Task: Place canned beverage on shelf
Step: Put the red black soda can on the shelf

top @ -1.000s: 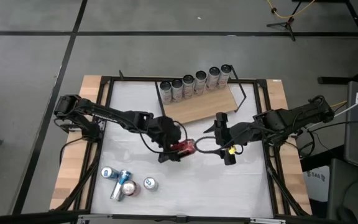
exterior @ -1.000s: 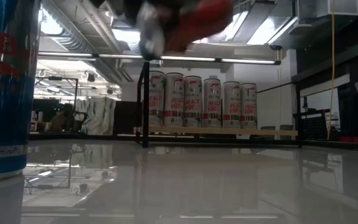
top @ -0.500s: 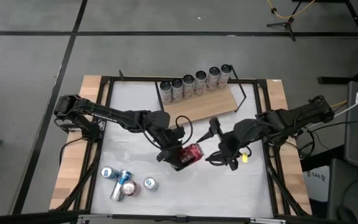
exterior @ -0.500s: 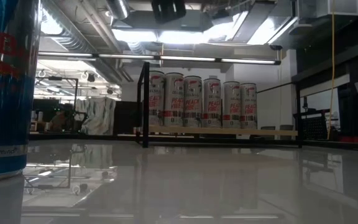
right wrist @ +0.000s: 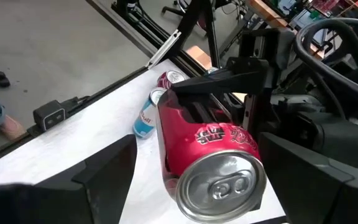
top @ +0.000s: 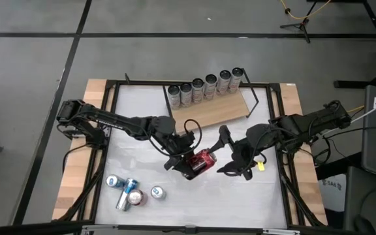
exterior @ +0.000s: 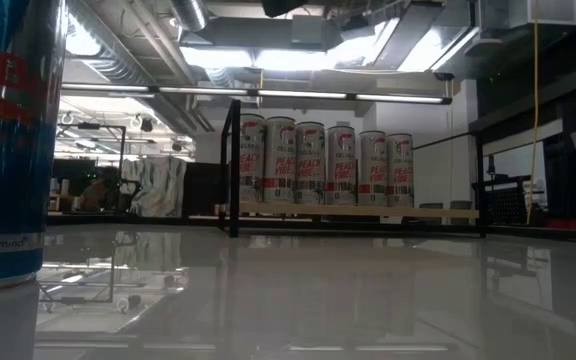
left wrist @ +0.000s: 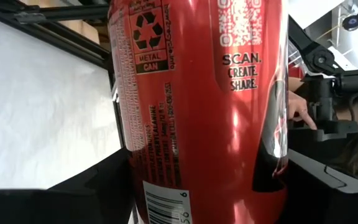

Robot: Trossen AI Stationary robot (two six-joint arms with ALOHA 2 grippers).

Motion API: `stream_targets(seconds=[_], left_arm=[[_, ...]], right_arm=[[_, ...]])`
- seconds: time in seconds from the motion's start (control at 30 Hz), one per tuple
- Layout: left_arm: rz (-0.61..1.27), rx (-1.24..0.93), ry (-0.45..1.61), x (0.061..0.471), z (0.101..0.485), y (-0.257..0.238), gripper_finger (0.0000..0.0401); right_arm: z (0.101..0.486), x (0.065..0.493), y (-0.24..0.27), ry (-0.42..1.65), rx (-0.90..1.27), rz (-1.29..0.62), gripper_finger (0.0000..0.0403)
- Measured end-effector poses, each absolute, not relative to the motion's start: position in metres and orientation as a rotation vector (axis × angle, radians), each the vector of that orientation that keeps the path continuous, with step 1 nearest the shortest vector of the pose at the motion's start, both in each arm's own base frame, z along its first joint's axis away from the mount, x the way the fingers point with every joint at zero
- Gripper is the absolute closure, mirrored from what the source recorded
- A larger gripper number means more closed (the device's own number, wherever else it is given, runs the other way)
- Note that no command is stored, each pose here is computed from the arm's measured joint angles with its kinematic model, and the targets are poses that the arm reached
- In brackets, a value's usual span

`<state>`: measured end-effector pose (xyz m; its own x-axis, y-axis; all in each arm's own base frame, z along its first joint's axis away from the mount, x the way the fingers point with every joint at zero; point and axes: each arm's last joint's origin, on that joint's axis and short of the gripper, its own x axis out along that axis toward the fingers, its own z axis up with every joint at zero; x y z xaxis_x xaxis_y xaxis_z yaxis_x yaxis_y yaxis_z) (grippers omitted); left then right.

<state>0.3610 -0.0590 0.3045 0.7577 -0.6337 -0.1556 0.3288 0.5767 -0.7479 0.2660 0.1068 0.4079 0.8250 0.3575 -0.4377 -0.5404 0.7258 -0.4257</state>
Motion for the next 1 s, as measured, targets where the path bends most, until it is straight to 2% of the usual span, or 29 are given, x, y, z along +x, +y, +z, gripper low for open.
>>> stream_targets(seconds=[0.6, 1.0], left_arm=[[-0.657, -0.763, 0.460, 0.359, 0.305, -0.066, 0.0112], [-0.704, -0.760, 0.480, 0.357, 0.305, -0.072, 0.0112]], right_arm=[[0.388, 0.297, 0.118, 0.342, -0.689, 0.475, 0.0072], [0.382, 0.305, 0.123, 0.325, -0.674, 0.517, 0.0072]])
